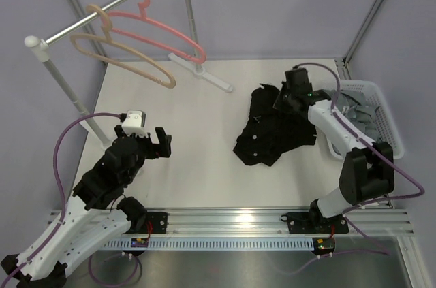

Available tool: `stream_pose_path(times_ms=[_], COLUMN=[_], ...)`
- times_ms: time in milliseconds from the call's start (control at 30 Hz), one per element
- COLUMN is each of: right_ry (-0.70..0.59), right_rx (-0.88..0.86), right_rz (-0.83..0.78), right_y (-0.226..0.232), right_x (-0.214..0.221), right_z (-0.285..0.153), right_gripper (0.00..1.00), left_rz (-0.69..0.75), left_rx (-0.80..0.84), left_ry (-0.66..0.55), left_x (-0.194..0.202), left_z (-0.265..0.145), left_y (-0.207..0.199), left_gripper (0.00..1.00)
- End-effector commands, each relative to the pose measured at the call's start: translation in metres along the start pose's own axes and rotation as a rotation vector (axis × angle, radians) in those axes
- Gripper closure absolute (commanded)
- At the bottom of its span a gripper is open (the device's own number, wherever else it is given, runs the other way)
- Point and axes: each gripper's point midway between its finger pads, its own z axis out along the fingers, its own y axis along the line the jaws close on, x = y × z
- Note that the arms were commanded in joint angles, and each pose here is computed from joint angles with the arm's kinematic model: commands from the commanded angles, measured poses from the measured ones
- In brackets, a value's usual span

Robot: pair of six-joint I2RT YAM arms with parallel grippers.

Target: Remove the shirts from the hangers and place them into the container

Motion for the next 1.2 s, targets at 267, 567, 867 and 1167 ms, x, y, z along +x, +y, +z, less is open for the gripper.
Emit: stream_pose_path(times_ms=[267,567,867,1167], right_ry=[-0.81,-1.271,-1.227,-0.877], right_rx=[-0.037,0.167,0.458,0.482], right_rz=[0.069,0.228,0.32,0.435], right_y=[-0.007,-0.071,-0.144,-0.199], right_x=[-0.253,-0.311,-0.28,-0.192], right_z=[-0.288,-0.451,-0.398,-0.226], right_gripper=[1.0,1.0,1.0,1.0], left_rz=[-0.031,-0.023,-0.019,-0.026], left_rx=[-0.02,-0.011,0.005,0.013], left_ry=[-0.062,-0.047,-0.042,-0.047], left_x=[-0.011,-0.009,-0.009,-0.01], left_z=[-0.003,-0.001,-0.001,-0.002], left_y=[0.005,0.003,0.0,-0.001], left_gripper=[0.01,0.01,0.01,0.01])
